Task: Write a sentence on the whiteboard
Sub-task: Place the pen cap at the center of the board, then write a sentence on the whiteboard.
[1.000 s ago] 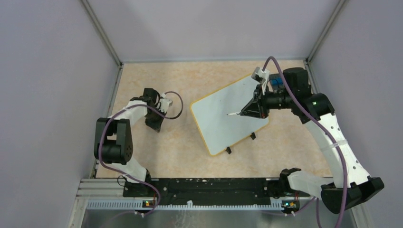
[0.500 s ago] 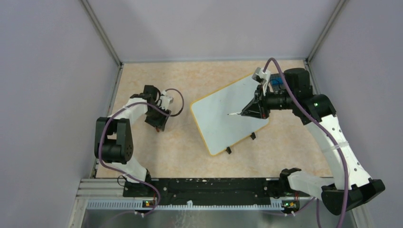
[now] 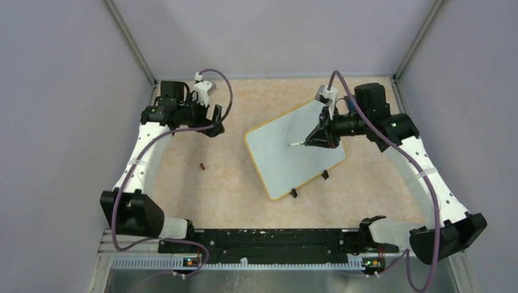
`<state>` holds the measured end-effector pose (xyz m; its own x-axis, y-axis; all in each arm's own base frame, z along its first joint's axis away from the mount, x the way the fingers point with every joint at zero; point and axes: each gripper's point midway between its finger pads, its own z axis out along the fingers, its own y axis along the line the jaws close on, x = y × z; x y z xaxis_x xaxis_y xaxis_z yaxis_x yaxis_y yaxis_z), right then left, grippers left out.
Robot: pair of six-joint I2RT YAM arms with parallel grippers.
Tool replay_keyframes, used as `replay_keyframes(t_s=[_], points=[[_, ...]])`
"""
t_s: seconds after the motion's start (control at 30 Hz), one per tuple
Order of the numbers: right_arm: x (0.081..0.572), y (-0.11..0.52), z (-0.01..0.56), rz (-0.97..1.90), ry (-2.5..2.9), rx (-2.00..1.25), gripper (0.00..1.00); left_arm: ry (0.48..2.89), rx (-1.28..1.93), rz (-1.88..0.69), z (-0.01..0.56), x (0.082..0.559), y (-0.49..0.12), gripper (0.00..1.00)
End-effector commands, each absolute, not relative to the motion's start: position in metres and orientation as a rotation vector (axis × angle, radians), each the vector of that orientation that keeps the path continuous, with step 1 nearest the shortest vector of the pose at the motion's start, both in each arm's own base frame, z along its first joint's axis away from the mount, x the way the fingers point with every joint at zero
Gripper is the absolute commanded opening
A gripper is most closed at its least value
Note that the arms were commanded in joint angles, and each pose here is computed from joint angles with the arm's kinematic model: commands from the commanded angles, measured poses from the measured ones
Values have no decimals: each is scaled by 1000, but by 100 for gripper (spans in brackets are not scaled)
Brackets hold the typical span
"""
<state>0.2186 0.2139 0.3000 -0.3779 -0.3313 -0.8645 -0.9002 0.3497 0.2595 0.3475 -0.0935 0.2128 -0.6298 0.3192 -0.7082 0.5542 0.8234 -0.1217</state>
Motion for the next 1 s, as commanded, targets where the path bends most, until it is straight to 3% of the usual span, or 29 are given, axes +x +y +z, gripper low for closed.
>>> replay_keyframes(t_s=[0.0, 0.27, 0.5, 0.83, 0.97], points=[[229, 231, 331, 954, 1718, -1151, 0, 2071, 595, -670, 278, 338, -130, 99], [222, 261, 310, 960, 1699, -1267, 0, 1880, 768, -1062, 313, 301, -172, 98], [226, 273, 311, 917, 1650, -1264, 0, 1854, 823, -1286, 302, 289, -188, 78], [231, 279, 312, 868, 1630, -1249, 0, 1937, 929, -1293, 270, 287, -228, 58], [227, 277, 311, 877, 1636, -1256, 0, 1993, 929, -1276, 259, 300, -236, 36]])
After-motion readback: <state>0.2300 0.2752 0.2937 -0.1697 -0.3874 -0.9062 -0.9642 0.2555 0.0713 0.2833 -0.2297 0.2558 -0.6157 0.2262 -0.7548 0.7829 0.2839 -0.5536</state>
